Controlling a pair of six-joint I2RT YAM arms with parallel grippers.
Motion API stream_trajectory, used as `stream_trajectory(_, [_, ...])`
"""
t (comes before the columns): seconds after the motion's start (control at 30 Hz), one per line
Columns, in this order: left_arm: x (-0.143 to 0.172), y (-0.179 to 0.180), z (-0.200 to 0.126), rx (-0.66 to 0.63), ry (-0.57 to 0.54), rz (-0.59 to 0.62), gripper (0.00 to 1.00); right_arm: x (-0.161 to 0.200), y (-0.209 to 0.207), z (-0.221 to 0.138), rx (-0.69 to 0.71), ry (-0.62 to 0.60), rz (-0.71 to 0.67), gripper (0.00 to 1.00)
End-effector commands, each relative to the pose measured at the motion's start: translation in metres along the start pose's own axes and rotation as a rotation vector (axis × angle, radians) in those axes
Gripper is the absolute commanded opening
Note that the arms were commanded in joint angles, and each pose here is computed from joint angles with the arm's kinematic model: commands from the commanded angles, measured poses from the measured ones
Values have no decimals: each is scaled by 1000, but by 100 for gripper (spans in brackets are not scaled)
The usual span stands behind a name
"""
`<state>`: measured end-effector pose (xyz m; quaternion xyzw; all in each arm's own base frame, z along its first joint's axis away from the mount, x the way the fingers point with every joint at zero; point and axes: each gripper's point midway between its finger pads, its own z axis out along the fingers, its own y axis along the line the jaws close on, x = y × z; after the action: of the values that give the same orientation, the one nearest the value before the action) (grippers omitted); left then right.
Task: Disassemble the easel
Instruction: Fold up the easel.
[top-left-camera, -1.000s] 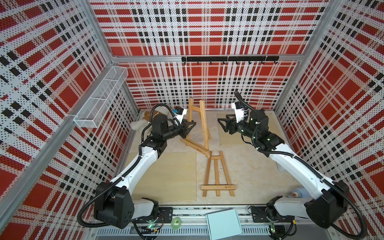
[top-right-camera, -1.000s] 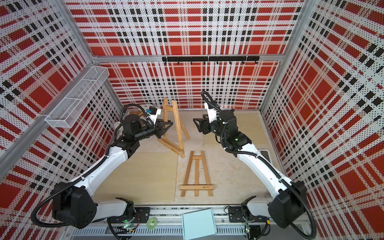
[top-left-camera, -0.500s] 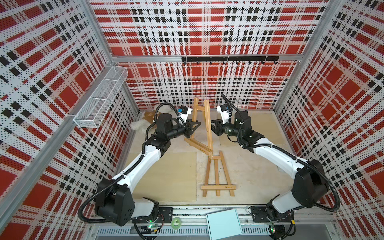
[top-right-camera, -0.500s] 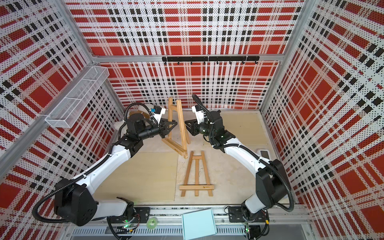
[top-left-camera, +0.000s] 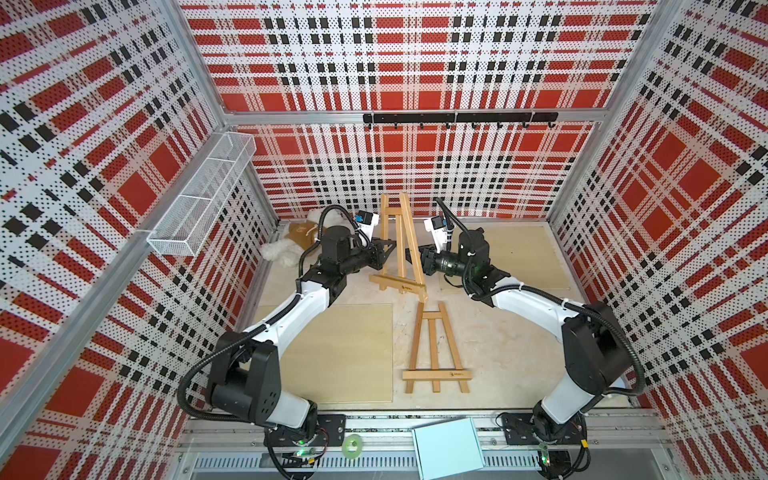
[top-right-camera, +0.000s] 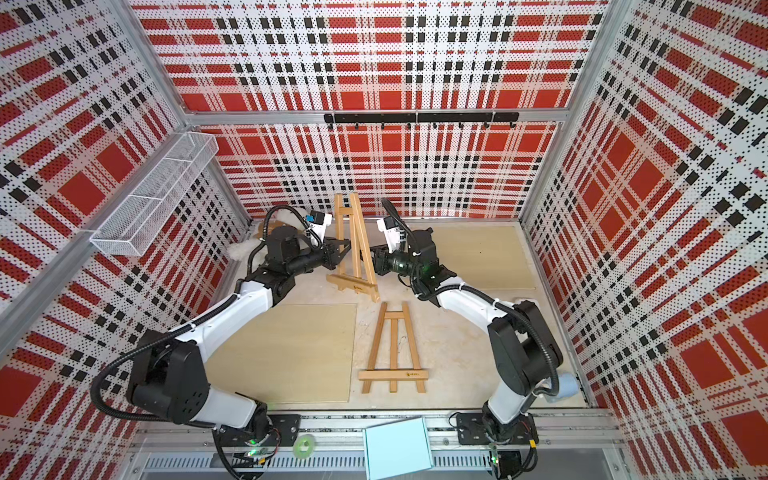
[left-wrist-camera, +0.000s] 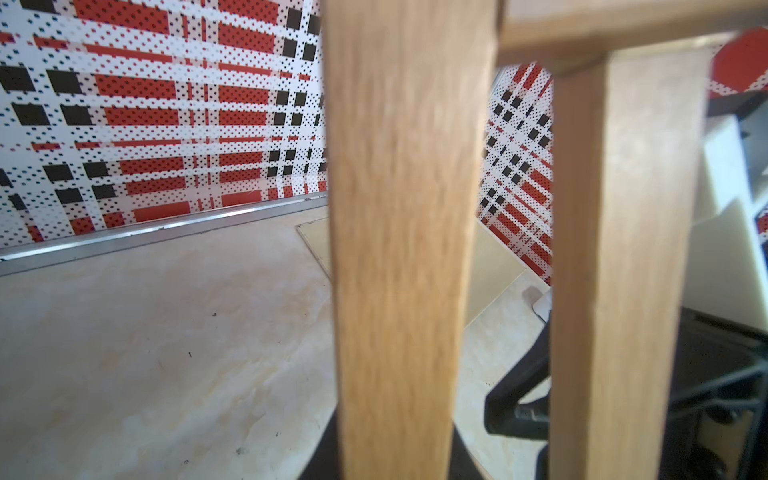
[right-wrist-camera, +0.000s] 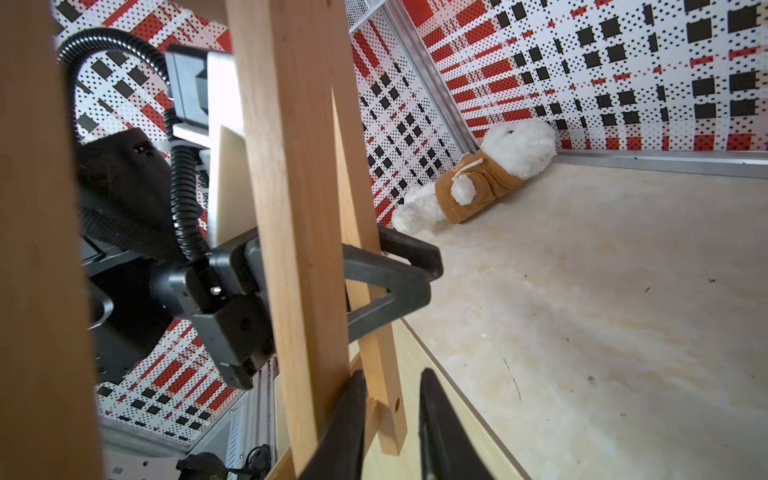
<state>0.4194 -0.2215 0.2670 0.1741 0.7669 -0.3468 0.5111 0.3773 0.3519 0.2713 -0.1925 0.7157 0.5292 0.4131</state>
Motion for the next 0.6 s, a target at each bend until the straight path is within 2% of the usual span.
stream_trajectory(0.0, [-23,10,12,-21,-69,-7,1,-16,10,0,-125,-69,-17,26])
stream_trajectory(0.2, [7,35,55,-11,13,-89,1,-2,-48,7,-30,-80,-17,25])
stream_trajectory(0.37, [35,55,93,-2,71,-133,0,9,-88,16,-24,-87,40,25])
stream_trajectory(0.57, [63,82,123,-38,115,-161,0,27,-135,20,50,-101,72,23])
